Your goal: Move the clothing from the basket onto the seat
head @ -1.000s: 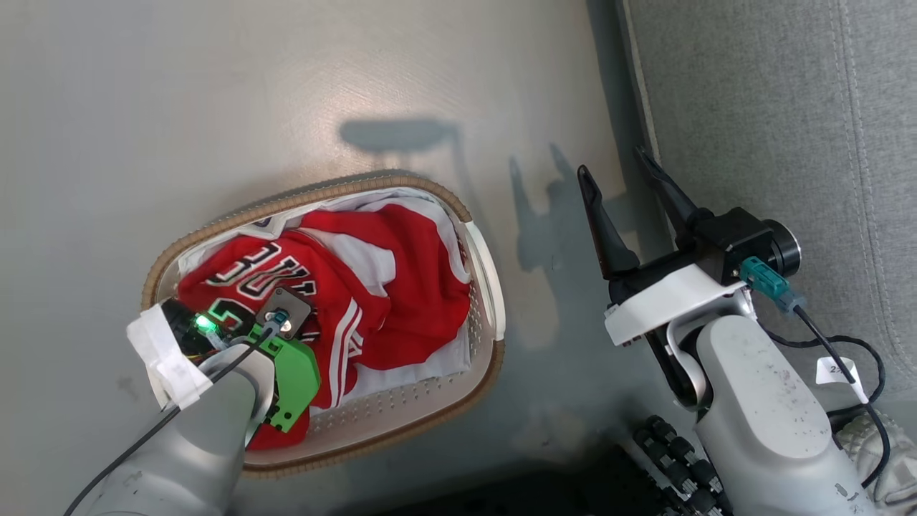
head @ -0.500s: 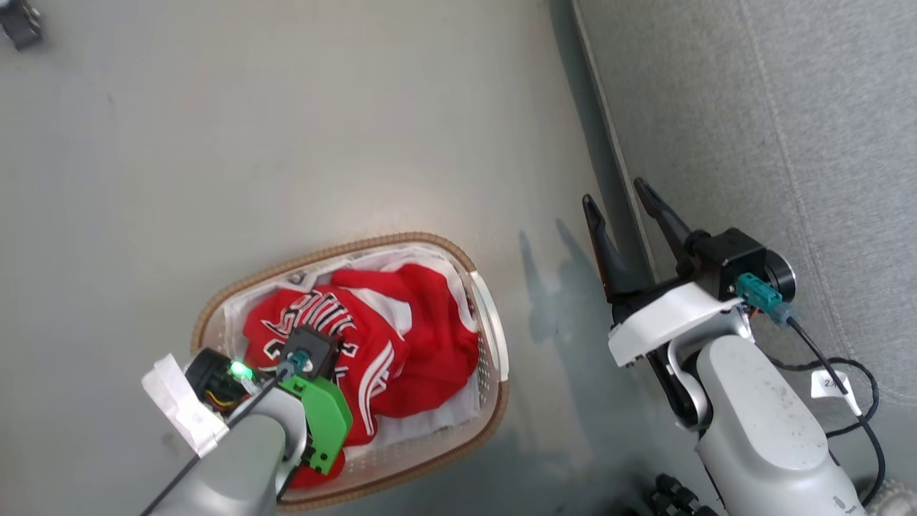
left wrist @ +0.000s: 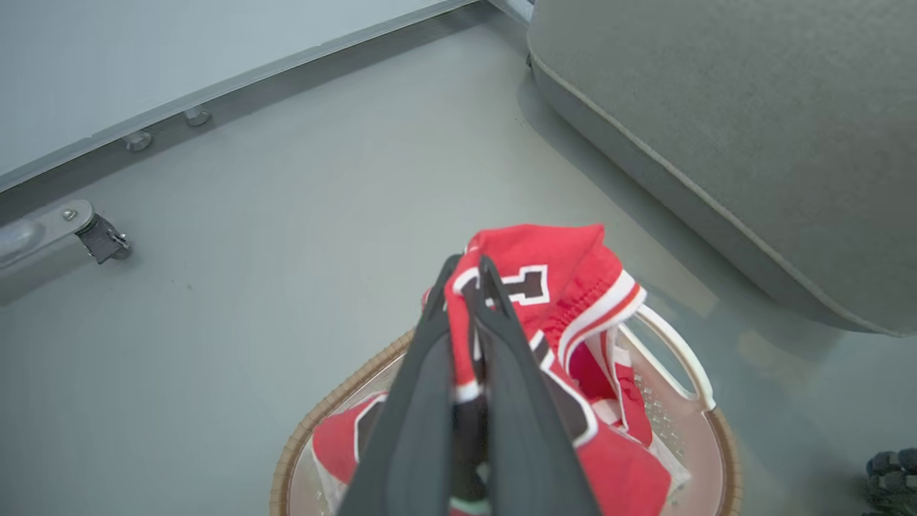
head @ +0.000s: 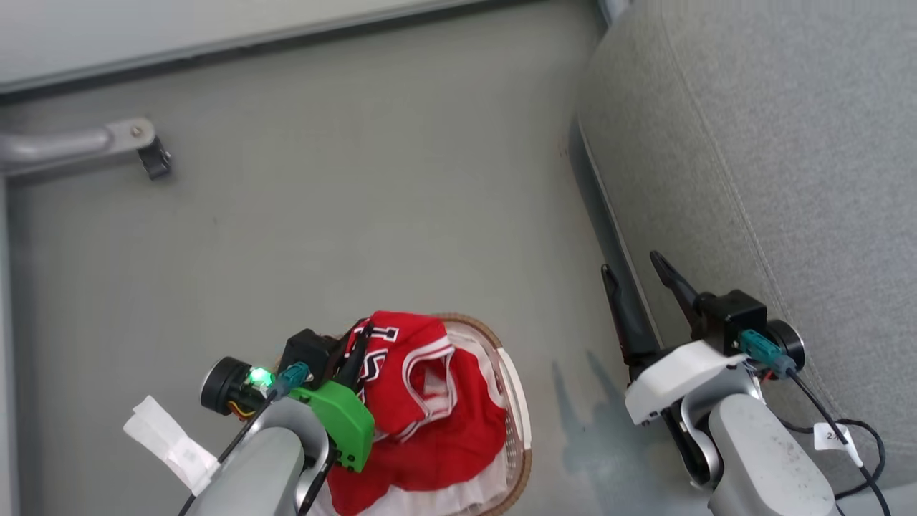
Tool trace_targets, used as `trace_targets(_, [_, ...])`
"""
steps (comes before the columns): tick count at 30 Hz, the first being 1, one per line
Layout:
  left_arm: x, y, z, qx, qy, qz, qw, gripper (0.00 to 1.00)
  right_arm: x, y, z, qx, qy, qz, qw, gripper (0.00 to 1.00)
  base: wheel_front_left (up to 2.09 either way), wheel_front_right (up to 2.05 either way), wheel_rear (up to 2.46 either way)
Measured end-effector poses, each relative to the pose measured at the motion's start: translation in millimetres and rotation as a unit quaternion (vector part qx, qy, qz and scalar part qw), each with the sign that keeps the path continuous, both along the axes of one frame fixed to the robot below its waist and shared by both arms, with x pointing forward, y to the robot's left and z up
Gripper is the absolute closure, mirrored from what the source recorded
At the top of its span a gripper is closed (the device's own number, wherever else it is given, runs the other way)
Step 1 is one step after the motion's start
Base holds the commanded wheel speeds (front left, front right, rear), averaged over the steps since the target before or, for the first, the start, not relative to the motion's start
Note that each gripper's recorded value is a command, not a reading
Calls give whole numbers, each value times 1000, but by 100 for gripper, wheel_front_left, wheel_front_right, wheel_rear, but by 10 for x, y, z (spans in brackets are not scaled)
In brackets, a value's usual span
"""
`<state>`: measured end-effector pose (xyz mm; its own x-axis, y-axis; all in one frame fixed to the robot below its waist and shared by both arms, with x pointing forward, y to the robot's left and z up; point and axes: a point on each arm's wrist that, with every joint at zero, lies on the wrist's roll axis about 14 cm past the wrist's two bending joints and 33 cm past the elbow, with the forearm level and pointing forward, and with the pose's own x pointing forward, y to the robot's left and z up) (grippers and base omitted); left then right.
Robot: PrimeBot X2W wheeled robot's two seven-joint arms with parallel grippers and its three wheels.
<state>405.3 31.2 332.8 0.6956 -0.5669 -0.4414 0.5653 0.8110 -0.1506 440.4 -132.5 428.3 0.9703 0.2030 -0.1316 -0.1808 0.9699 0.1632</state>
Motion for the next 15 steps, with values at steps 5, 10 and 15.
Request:
trace_targets(5, [200,36,687,-30,-104,29,994,100,-117,25,206,4,-23,1,1000,0,0,0,0])
trace_targets(10, [263,20,1392,-70,-198,49,976,100,-262,78,340,7,-38,6,999,0,0,0,0])
trace_targets(15, [223,-25,2058,-109,-280,54,952,100,-414,151,442,8,-50,17,999,0,0,0,0])
